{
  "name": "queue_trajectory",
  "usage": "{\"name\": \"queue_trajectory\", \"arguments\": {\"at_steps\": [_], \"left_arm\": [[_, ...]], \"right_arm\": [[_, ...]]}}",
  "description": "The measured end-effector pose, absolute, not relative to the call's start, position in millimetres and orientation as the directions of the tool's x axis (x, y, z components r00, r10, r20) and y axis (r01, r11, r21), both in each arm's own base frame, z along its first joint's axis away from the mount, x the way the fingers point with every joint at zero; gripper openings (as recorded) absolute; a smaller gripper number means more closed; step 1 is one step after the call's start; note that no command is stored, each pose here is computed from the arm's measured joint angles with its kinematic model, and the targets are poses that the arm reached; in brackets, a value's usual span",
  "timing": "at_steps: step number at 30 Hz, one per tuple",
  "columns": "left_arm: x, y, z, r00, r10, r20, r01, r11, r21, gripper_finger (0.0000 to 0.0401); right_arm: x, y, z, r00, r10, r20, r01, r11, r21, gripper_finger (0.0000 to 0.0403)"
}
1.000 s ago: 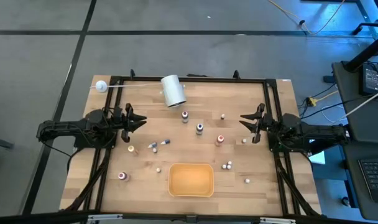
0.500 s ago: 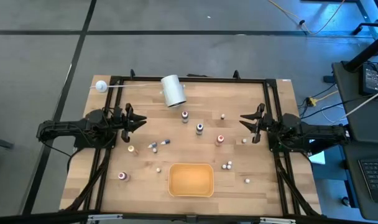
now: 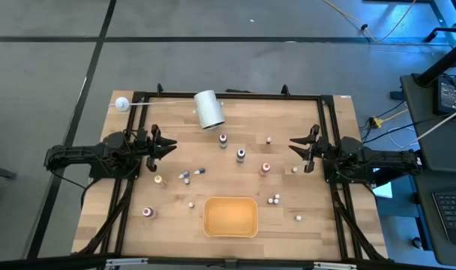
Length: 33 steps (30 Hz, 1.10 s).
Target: Pick & Place food coloring
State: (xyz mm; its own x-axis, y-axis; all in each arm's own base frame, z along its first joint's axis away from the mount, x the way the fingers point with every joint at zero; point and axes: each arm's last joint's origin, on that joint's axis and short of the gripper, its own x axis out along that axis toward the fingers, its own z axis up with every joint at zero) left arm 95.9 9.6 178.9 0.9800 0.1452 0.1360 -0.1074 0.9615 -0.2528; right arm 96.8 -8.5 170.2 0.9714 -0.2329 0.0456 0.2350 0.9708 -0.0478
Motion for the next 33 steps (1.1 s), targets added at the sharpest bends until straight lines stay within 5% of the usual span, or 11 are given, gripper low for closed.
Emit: {"name": "queue_trajectory", "arguments": {"at_steps": [33], "left_arm": [[95.7,10.8,178.8,0.974,0.184,0.136,-0.142,0.952,-0.27,0.0091]], "right_arm": [[96.8,-8.5,170.3,0.971,-0.233,0.046,0.235,0.971,-0.046,0.012]]}}
